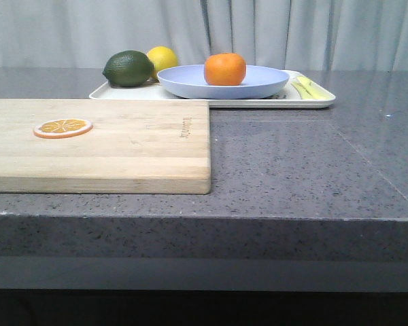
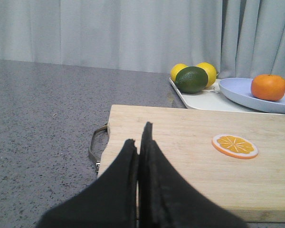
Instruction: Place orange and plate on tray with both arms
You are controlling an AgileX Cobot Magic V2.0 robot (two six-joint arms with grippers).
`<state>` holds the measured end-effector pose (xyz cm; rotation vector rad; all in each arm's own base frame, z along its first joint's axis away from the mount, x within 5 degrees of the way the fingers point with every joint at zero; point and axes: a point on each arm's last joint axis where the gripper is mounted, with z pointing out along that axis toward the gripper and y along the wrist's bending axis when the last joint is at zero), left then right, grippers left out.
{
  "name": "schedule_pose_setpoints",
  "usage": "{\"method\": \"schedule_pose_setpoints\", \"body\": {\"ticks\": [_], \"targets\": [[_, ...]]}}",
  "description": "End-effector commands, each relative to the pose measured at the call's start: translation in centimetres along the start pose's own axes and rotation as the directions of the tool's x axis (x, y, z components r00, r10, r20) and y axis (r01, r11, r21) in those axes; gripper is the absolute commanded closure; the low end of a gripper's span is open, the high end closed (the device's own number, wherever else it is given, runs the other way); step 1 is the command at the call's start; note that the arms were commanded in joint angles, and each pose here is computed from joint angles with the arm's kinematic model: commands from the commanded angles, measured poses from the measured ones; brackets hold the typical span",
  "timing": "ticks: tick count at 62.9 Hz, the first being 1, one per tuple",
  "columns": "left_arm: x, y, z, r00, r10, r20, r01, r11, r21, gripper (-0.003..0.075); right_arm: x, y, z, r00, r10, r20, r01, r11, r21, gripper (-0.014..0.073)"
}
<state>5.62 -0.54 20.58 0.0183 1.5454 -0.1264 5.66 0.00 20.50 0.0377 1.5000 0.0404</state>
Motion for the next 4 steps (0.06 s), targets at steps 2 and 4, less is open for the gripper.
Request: {"method": "schedule_pose_setpoints", "body": {"ticks": [2,4], "targets": [[0.15,0.06,-0.06,0.998,-0.009,0.062,0.009,1.000,-0.001,0.0740,-1.62,0.10,-0.29,0.992,-0.015,0.121,0.016,1.000,-0.004,0.0712],[0.15,0.06,-0.06,0.998,-0.009,0.062,0.009,1.000,-0.001,0.0740,-1.62,0.10,-0.29,0.992,-0.015,0.121,0.016,1.000,-0.004,0.0712]]}}
